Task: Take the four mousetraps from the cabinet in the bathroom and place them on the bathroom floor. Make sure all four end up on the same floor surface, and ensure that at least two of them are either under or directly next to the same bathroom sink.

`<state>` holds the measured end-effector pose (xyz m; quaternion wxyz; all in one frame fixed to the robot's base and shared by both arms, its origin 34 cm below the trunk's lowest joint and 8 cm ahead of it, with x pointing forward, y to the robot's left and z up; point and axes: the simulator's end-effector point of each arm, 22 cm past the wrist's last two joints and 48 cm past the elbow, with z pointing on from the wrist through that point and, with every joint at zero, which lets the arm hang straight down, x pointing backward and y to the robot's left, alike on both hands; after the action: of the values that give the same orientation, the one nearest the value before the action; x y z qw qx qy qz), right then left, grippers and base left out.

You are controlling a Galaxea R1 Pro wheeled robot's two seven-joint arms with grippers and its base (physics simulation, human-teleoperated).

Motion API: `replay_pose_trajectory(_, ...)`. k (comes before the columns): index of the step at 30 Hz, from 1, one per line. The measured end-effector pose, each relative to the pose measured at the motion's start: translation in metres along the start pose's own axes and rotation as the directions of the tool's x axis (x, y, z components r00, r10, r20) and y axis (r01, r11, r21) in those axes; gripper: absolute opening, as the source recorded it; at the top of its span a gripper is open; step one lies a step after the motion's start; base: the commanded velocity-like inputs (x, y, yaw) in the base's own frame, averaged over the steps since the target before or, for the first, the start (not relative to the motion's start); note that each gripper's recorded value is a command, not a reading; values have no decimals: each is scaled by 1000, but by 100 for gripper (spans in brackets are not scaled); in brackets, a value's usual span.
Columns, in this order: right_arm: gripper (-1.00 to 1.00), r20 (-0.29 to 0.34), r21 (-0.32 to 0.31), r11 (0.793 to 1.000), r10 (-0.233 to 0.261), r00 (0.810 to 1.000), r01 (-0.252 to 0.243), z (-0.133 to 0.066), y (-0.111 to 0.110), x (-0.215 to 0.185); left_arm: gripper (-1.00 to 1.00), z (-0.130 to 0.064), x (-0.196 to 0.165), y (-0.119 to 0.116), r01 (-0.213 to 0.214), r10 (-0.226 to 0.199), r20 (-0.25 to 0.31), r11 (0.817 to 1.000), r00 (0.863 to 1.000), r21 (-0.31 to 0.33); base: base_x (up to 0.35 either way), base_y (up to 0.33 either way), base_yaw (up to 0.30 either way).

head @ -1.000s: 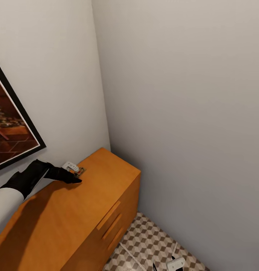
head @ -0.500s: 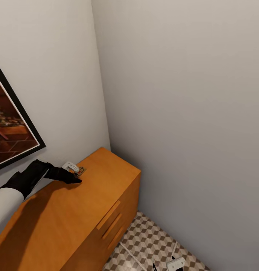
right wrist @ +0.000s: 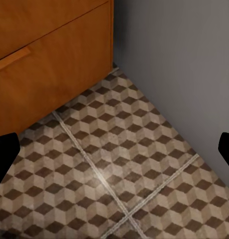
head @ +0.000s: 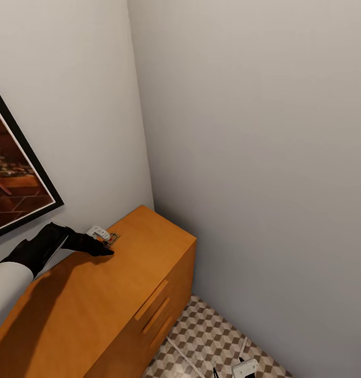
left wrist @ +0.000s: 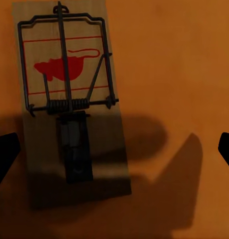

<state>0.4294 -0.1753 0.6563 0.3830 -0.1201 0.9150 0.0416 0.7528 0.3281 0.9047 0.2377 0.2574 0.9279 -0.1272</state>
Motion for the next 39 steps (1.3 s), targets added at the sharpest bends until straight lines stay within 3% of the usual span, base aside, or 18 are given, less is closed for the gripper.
replay_pose_trajectory(39,100,-8,-2,1000,1,1000,-1,0,1,4,100,2,2,1,-3,3,-3,1000,1000,0,0,0,0)
